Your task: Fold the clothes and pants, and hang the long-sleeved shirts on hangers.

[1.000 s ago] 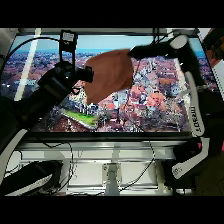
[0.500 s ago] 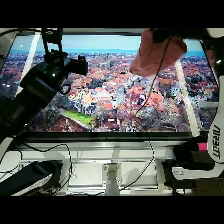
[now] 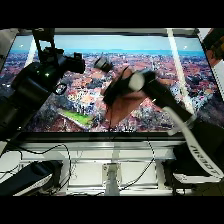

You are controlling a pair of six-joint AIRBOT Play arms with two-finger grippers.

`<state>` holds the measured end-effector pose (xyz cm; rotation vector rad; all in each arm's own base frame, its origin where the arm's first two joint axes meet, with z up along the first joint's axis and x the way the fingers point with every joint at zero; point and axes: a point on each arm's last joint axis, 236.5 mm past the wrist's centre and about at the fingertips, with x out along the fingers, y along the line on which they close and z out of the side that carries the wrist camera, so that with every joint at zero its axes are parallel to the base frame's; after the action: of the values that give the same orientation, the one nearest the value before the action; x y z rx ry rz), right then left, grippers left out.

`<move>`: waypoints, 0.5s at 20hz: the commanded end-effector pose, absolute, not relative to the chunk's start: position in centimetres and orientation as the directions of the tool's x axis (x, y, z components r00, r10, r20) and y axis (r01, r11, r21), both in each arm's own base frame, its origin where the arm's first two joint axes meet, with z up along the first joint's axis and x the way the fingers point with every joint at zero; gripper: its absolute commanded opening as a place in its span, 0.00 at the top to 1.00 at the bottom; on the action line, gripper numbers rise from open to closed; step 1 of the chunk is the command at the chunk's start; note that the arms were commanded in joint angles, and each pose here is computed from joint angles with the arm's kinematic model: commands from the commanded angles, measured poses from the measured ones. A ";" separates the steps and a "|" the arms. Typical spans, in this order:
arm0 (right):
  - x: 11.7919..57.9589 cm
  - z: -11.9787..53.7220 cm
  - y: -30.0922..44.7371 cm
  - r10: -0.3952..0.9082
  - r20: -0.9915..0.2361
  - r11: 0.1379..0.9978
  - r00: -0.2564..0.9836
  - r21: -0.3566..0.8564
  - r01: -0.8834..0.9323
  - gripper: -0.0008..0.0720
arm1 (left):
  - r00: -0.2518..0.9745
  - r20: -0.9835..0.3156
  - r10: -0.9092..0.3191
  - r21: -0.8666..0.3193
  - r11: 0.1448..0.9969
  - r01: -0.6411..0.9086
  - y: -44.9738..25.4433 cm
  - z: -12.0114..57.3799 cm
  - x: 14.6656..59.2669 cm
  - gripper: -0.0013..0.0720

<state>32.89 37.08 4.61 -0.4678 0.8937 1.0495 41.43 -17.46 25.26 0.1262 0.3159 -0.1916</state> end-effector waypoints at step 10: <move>29.5 0.7 44.1 0.592 -0.774 0.326 0.223 -0.023 -0.945 0.50 | 0.932 -0.326 -0.157 0.096 0.976 0.198 -17.2 25.1 41.4 0.16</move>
<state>29.91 43.85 1.14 -0.5542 0.7471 1.1302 41.44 -17.30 25.24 0.1272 0.3180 -0.1872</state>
